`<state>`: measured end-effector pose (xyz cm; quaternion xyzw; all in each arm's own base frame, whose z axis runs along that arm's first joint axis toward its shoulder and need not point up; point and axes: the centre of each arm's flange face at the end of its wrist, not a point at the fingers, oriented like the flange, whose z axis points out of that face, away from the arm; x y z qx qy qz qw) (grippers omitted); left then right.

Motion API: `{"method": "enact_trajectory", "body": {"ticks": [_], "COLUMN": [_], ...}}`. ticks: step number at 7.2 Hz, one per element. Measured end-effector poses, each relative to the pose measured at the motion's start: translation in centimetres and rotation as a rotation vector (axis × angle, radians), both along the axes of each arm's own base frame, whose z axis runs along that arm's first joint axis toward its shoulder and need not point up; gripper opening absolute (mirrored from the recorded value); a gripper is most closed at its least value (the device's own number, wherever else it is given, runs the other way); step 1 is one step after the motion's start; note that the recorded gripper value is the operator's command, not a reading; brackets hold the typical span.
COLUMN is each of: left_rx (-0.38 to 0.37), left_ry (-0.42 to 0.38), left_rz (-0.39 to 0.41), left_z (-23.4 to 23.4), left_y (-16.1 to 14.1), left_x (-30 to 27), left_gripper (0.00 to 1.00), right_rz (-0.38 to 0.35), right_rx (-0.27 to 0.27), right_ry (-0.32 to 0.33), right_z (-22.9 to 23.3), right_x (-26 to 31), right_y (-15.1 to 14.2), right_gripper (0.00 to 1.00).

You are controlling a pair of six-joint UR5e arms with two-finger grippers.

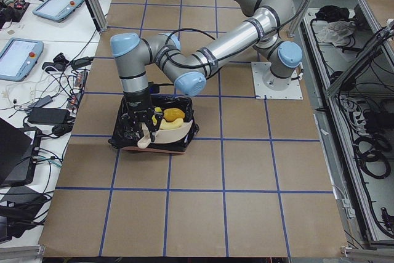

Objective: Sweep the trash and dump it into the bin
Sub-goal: 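Shake the tilted dustpan over the bin while the right gripper releases the brush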

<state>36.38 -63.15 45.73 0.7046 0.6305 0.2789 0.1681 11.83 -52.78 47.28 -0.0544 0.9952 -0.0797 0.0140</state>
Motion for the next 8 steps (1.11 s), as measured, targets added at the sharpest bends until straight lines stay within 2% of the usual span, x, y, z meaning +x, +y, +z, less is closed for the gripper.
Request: {"method": "enact_trajectory", "body": {"ticks": [3, 4, 5, 6, 8], "left_rx": [0.013, 0.001, -0.034, -0.082, -0.177], "left_ry": [-0.021, -0.011, 0.034, 0.125, 0.375], "left_rz": [-0.023, -0.030, -0.048, -0.068, -0.084], "left_z": [0.2, 0.5, 1.0, 1.2, 1.7], "left_y": [-0.2, -0.1, 0.2, 0.7, 2.2], "left_x": [-1.9, -2.1, -2.2, -1.9, -2.1], "left_gripper": [0.00, 0.00, 0.00, 0.00, 0.00], "right_rz": [-0.001, 0.000, 0.001, 0.000, 0.000], "right_rx": [-0.008, -0.008, -0.007, -0.007, 0.011], "right_ry": [0.001, 0.001, 0.001, 0.002, 0.003], "right_z": [0.7, 0.8, 0.8, 0.8, 0.7], "right_x": [0.0, 0.1, 0.1, 0.1, 0.1], "right_y": [0.6, 0.6, 0.7, 0.7, 1.1], "right_gripper": [1.00, 1.00, 1.00, 1.00, 1.00]}}
